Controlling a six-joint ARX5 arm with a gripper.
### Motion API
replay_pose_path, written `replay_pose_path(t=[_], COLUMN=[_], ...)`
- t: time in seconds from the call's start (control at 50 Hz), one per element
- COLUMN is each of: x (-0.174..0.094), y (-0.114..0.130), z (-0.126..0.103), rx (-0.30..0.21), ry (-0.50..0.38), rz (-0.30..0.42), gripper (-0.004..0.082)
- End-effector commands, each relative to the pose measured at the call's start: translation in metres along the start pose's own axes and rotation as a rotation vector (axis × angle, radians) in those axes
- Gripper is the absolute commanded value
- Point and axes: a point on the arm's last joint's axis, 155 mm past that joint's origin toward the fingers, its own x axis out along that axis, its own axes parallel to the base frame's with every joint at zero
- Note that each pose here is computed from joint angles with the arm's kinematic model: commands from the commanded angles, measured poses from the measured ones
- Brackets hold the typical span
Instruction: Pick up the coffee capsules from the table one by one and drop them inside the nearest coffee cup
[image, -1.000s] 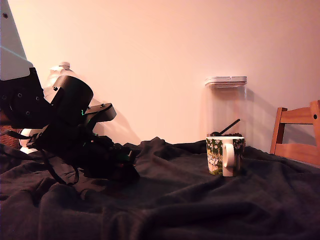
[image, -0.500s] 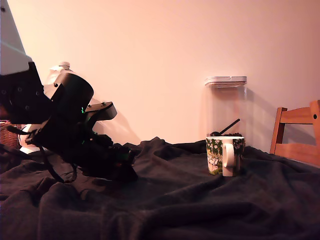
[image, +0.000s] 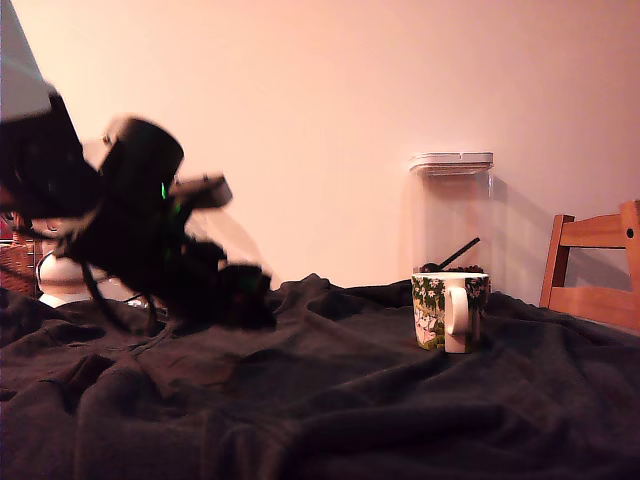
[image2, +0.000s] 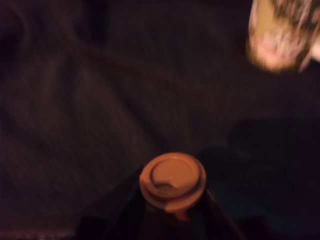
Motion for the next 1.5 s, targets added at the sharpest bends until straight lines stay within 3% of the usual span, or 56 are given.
replay_pose_path(t=[0.0, 0.26, 0.42, 0.62, 0.98, 1.28, 1.48], x=[-0.005, -0.017, -0.032, -0.053, -0.056, -0.063, -0.066], y=[-0.002, -0.020, -0.034, -0.045, -0.053, -0.076, -0.088], z=[0.009, 0.033, 0.051, 0.069, 0.067, 0.107, 0.122], rx=[0.011, 0.023, 0.039, 0.041, 0.040, 0.098, 0.111], ry=[-0.023, -0.066, -0.081, -0.093, -0.079, -0.244, -0.305], rz=[-0.002, -0.052, -0.086, -0.112, -0.153, -0.209, -0.231], gripper=[0.0265, 0.0261, 0.0164, 0.0163, 0.0163, 0.0163, 0.0163])
